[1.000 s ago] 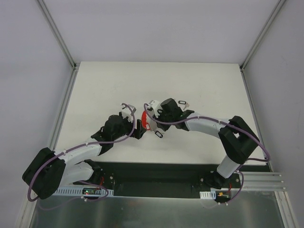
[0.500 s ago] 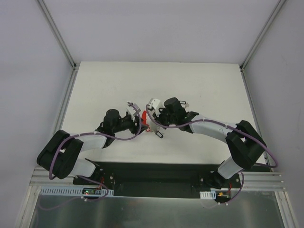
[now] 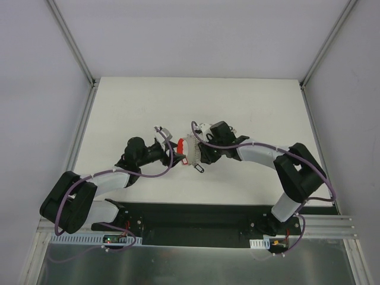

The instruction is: Put the keys on the keyring

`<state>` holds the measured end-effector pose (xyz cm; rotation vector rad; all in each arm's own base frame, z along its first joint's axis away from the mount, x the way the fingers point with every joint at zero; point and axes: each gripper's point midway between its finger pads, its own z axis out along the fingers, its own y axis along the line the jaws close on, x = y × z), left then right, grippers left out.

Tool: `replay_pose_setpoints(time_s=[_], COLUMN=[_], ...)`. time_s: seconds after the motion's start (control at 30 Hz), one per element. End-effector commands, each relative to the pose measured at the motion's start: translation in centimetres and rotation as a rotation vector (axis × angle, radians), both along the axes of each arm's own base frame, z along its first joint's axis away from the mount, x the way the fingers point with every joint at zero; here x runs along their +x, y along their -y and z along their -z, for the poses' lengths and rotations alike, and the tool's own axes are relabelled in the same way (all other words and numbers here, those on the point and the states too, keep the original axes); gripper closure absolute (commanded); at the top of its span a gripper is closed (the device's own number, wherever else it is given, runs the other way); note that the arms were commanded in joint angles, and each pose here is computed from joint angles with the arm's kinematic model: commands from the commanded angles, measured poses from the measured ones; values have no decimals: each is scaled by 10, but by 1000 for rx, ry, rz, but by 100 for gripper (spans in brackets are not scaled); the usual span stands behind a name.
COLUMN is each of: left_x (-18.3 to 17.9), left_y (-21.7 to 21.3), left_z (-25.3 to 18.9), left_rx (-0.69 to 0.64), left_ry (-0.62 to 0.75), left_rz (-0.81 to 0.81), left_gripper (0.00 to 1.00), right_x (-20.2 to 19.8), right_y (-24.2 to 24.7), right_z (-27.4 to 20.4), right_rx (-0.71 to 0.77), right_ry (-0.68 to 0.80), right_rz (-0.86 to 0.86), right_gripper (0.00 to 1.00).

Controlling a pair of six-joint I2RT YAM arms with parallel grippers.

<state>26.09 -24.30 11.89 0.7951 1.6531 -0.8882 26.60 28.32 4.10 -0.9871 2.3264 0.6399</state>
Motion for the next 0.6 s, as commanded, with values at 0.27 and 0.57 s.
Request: replay_pose_setpoints(time_s=[0.27,0.57], left_x=[2,4], left_y=[-1,0], left_z=[-11,-10], left_rx=[-32,-31], left_ry=[18,9], left_rz=[-20,-20], left_gripper=[34,34], right_x=[21,24], right_y=[-19,-26], right_z=[-9,-2], right_rx=[139,185], right_ry=[-107,-168], right_rz=[171,197], right_gripper=[74,76])
